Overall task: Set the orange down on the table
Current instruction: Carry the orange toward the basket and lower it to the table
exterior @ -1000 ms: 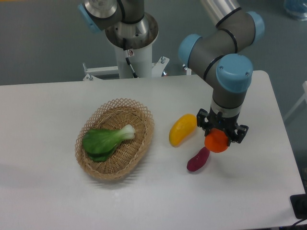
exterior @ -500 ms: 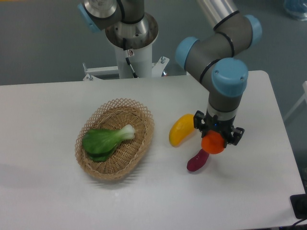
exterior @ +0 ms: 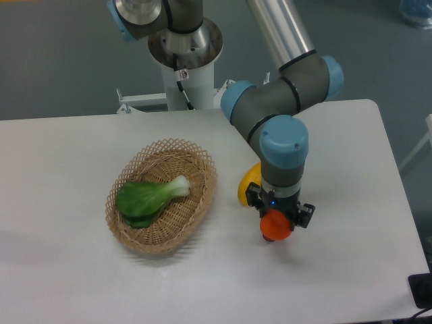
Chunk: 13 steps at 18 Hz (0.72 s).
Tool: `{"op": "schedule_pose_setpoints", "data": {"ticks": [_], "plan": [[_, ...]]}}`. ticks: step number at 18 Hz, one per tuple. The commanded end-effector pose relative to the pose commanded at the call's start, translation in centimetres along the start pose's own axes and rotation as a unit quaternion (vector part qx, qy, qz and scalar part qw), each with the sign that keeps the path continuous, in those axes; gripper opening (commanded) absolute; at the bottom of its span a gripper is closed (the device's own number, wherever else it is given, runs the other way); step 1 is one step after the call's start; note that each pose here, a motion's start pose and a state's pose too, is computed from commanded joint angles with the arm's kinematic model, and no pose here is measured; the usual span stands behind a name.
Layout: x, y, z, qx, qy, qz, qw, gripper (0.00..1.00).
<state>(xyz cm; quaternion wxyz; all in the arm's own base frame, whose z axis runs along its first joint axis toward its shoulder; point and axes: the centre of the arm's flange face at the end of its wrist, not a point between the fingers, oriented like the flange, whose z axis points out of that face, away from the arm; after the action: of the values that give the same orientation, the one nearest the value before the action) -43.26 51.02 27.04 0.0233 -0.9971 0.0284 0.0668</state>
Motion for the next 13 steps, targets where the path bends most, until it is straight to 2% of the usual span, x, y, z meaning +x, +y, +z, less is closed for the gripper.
{"op": "schedule_pose_setpoints", "data": {"ticks": [5,10,12,13], "plan": [[1.9,-2.9,2.0,0.016,0.009,-0.013,0.9998,0.35],[3.2,-4.7,3.4,0.017,0.022,-0.023,0.9993,0.49],[3.2,-4.9,4.0,0.015,0.024,-0.030,0.9991,0.51],[3.6,-5.3,4.1,0.015,0.025,-0.030,0.9991,0.55]]}}
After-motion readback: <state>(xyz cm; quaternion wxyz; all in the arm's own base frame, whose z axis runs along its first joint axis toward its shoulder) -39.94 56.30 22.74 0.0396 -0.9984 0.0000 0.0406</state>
